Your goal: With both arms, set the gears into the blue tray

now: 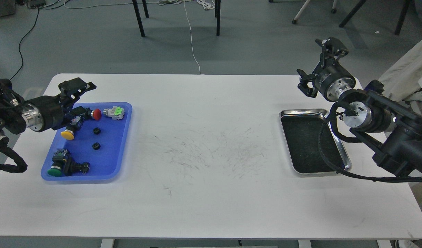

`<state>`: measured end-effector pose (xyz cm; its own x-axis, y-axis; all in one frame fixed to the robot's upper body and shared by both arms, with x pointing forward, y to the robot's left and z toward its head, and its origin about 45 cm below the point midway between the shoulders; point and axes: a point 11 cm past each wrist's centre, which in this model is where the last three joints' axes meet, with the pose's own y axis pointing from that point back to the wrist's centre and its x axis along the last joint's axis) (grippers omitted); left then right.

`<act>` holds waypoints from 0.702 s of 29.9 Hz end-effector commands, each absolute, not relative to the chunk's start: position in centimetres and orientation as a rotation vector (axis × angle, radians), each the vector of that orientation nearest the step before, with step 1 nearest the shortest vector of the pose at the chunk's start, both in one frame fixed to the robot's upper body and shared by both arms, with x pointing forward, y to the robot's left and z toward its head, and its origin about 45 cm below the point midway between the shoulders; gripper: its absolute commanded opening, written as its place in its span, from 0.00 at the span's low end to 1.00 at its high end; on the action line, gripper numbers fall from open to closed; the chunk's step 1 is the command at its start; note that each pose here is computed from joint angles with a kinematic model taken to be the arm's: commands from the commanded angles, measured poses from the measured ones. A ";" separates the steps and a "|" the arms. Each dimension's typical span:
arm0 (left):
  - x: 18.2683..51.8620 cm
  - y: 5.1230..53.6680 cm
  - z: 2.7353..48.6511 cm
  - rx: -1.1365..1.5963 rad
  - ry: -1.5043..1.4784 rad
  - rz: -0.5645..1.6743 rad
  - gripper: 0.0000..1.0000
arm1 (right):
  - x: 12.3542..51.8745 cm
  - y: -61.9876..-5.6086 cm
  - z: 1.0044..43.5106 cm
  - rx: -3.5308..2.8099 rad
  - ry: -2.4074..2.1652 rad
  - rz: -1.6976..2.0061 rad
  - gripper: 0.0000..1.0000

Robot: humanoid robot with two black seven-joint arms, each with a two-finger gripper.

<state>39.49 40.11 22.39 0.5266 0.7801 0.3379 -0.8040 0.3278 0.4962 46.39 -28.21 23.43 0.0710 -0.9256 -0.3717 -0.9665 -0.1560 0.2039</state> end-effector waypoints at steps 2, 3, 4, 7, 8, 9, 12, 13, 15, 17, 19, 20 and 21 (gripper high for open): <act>39.9 40.4 23.4 0.679 -0.089 1.073 0.99 | 46.3 -27.8 23.2 -2.229 1.966 0.656 0.99; 40.0 40.5 23.7 0.670 -0.090 1.087 0.99 | 46.3 -27.8 23.2 -2.230 1.965 0.658 0.99; 40.4 40.5 24.2 0.657 -0.097 1.095 0.99 | 46.2 -27.8 23.0 -2.230 1.967 0.662 0.99; 40.9 40.1 24.9 0.591 -0.062 1.124 0.99 | 46.1 -27.8 22.8 -2.227 1.967 0.670 0.99; 41.2 40.0 25.3 0.529 -0.019 1.157 0.99 | 46.2 -27.8 22.9 -2.220 1.965 0.671 0.99; 41.5 40.0 25.8 0.461 0.028 1.194 0.99 | 46.2 -27.8 23.0 -2.213 1.962 0.675 0.99; 42.0 39.9 26.3 0.228 0.214 1.287 0.99 | 46.2 -28.0 23.1 -2.198 1.961 0.681 0.99; 42.0 39.7 25.9 0.180 0.262 1.304 0.99 | 46.2 -28.0 23.0 -2.199 1.961 0.683 0.99; 42.2 39.3 26.2 0.100 0.307 1.317 0.99 | 46.2 -28.0 23.0 -2.199 1.961 0.683 0.99; 42.4 38.7 26.1 0.030 0.326 1.320 0.99 | 46.1 -28.1 23.0 -2.197 1.961 0.683 0.99; 42.8 38.1 26.4 -0.037 0.338 1.324 0.99 | 46.1 -28.2 23.0 -2.197 1.966 0.684 0.99; 43.0 37.9 26.7 -0.075 0.351 1.331 0.99 | 46.1 -28.3 23.0 -2.195 1.967 0.684 0.99; 43.1 38.0 26.7 -0.099 0.366 1.343 0.99 | 46.1 -28.4 23.0 -2.195 1.969 0.681 0.99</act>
